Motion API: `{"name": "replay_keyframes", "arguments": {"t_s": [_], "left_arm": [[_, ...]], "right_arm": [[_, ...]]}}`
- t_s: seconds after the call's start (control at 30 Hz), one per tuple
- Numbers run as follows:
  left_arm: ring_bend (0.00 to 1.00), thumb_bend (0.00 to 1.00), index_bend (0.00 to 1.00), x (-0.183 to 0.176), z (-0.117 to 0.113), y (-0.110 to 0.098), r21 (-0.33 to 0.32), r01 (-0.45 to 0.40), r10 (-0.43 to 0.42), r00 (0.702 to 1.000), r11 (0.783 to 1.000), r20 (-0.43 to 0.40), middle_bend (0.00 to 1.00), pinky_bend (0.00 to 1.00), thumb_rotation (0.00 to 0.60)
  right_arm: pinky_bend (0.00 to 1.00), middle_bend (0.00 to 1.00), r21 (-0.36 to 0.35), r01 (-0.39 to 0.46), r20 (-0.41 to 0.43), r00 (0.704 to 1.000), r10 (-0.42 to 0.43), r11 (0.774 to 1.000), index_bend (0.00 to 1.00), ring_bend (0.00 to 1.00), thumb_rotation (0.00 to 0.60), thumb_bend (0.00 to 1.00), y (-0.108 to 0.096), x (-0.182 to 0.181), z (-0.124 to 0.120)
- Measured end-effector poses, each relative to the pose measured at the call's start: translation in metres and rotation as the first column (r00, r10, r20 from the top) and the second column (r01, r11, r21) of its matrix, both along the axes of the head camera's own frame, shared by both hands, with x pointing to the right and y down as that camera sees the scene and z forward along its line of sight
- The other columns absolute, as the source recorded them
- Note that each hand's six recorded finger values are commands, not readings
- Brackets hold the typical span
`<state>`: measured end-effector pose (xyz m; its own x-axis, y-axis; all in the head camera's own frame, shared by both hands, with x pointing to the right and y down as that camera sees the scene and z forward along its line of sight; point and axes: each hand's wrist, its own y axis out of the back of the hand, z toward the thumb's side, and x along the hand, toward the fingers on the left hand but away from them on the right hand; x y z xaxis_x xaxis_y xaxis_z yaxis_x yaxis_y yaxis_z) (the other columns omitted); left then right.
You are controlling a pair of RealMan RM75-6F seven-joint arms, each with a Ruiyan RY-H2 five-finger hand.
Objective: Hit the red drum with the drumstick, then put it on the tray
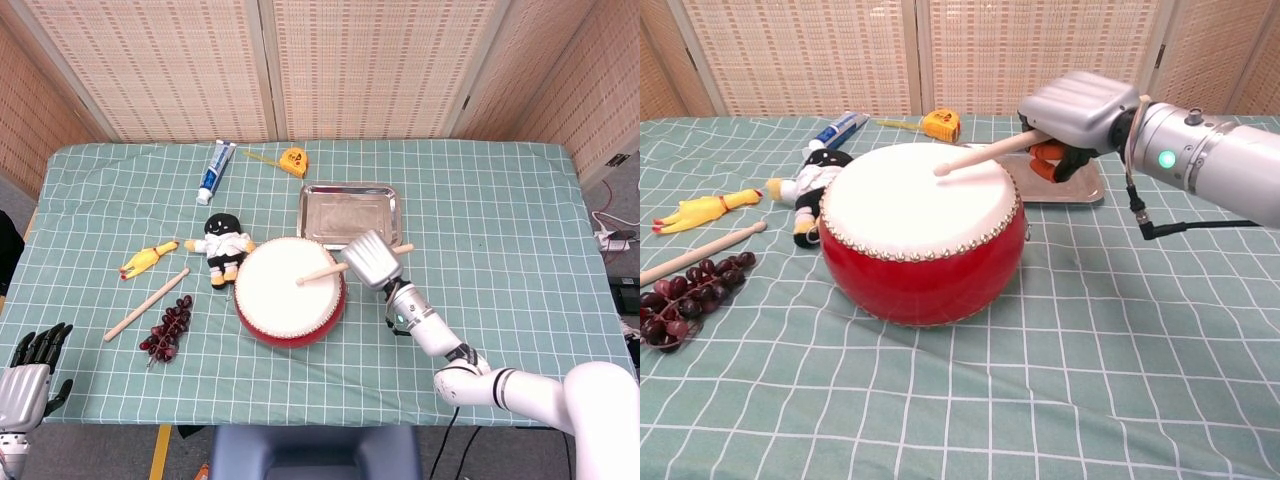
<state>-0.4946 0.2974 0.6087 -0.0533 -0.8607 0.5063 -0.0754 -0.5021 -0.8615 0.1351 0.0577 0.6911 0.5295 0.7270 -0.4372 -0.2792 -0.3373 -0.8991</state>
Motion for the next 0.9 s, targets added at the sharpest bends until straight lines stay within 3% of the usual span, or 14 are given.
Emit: {"name": "replay_keyframes", "arguments": {"t_s": [0.33,0.5,0.73,0.8,0.9], "left_arm": [[0.08,0.31,0.08,0.001,-0.001,-0.001,0.003,-0.002,0.002,1.000,1.000,-0.004,0.05,0.02,0.600],[0.08,0.31,0.08,0.002,0.000,-0.001,0.003,-0.005,0.005,1.000,1.000,-0.005,0.05,0.02,0.600],[0.08,0.31,0.08,0.001,0.000,0.000,0.001,-0.002,0.002,1.000,1.000,-0.003,0.05,0.02,0.600],[0.08,0.31,0.08,0.000,0.000,0.000,0.002,0.002,-0.002,1.000,1.000,-0.001,0.05,0.02,0.600],[0.08,0.31,0.08,-0.001,0.000,0.000,0.002,0.005,-0.005,1.000,1.000,0.000,0.05,0.02,0.600]], "right_arm": [[1.00,1.00,-0.057,-0.097,0.168,0.980,0.105,0.994,1.00,1.00,0.600,0.53,-0.006,0.005,-0.011],[1.00,1.00,-0.030,-0.057,0.087,0.994,0.059,0.998,1.00,1.00,0.600,0.53,-0.003,0.007,-0.005],[1.00,1.00,0.043,0.049,-0.132,0.990,-0.043,0.998,1.00,1.00,0.600,0.53,0.002,0.011,0.008],[1.00,1.00,0.052,0.053,-0.152,0.987,-0.044,0.997,1.00,1.00,0.600,0.53,0.001,0.011,0.009],[1.00,1.00,0.058,0.033,-0.118,0.993,-0.026,0.998,1.00,1.00,0.600,0.53,0.000,0.009,0.005]]}}
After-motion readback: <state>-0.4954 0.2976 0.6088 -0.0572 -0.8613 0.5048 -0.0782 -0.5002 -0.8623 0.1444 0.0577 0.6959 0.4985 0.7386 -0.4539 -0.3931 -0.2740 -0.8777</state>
